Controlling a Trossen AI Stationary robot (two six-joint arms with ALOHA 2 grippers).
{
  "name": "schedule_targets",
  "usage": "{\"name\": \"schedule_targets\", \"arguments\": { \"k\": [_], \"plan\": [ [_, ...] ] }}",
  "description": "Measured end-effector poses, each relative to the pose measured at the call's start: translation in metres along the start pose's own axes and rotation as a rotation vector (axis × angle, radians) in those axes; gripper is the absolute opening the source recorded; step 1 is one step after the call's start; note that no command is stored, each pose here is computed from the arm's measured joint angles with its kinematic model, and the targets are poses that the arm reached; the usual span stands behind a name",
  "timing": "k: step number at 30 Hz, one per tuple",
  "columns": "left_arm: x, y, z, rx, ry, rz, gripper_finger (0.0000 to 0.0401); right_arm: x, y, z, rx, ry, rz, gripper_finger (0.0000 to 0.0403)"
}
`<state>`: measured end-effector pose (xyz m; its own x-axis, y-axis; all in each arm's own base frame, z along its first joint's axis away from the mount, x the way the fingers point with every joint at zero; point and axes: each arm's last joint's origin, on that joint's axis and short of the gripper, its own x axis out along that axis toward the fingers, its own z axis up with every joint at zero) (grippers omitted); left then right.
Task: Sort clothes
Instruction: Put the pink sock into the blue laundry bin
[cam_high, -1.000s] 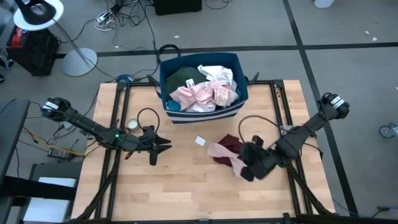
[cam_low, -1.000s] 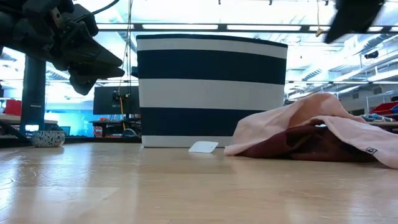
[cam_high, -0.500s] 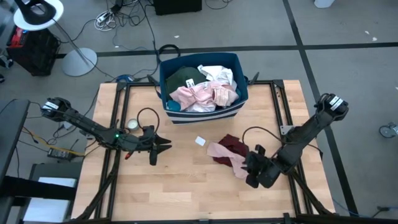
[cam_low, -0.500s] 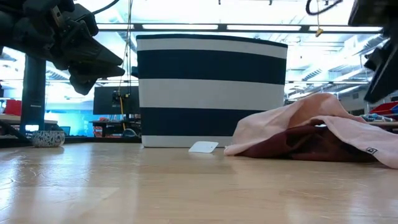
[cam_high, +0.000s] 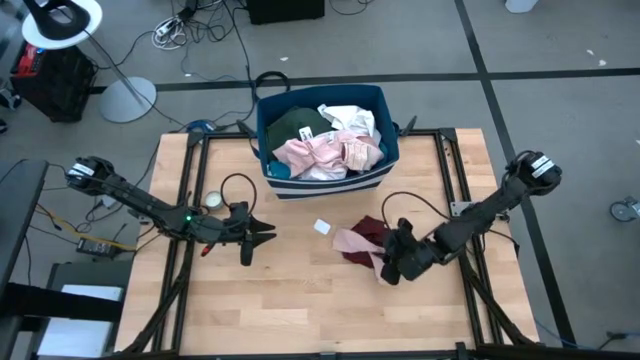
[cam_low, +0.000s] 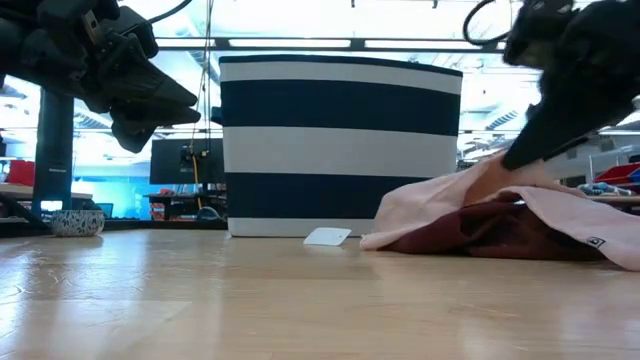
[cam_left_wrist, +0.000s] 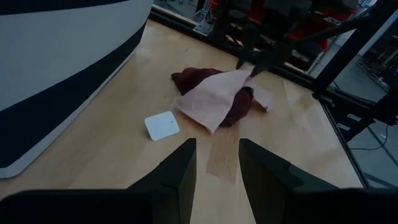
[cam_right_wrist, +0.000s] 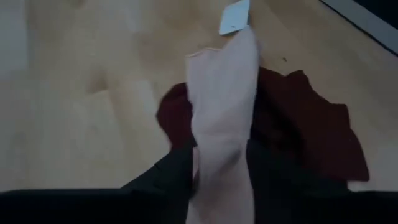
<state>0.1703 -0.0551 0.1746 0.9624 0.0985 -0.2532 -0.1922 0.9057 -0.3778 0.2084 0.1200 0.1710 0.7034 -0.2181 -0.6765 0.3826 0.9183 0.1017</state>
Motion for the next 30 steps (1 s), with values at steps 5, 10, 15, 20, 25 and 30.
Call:
{"name": "schedule_targets", "arguments": {
  "k": [5,10,15,20,25,30],
  "plan": [
    [0.000,0.000,0.000,0.000,0.000,0.000,0.0127,0.012,-0.013,0.012,-0.023,0.021,-0.027,0.0038],
    [0.000,0.000,0.000,-0.001,0.000,0.000,0.0127,0.014,-0.012,0.041,-0.092,-0.062,-0.023,0.0008],
    [0.000,0.000,0.000,-0.001,0.000,0.000,0.0127,-0.001,0.001,0.094,-0.191,-0.168,0.013,0.0004],
    [0.000,0.000,0.000,-0.001,0.000,0.000,0.0127,-0.029,0.008,0.152,-0.242,-0.276,0.023,0.0003],
    [0.000,0.000,0.000,-0.001,0.000,0.001,0.0127,-0.057,0.000,0.208,-0.319,-0.399,0.028,0.0002],
    [0.000,0.000,0.000,0.000,0.000,0.000,0.0127,-0.083,-0.026,0.257,-0.340,-0.530,-0.055,0.0002]
  ]
}}
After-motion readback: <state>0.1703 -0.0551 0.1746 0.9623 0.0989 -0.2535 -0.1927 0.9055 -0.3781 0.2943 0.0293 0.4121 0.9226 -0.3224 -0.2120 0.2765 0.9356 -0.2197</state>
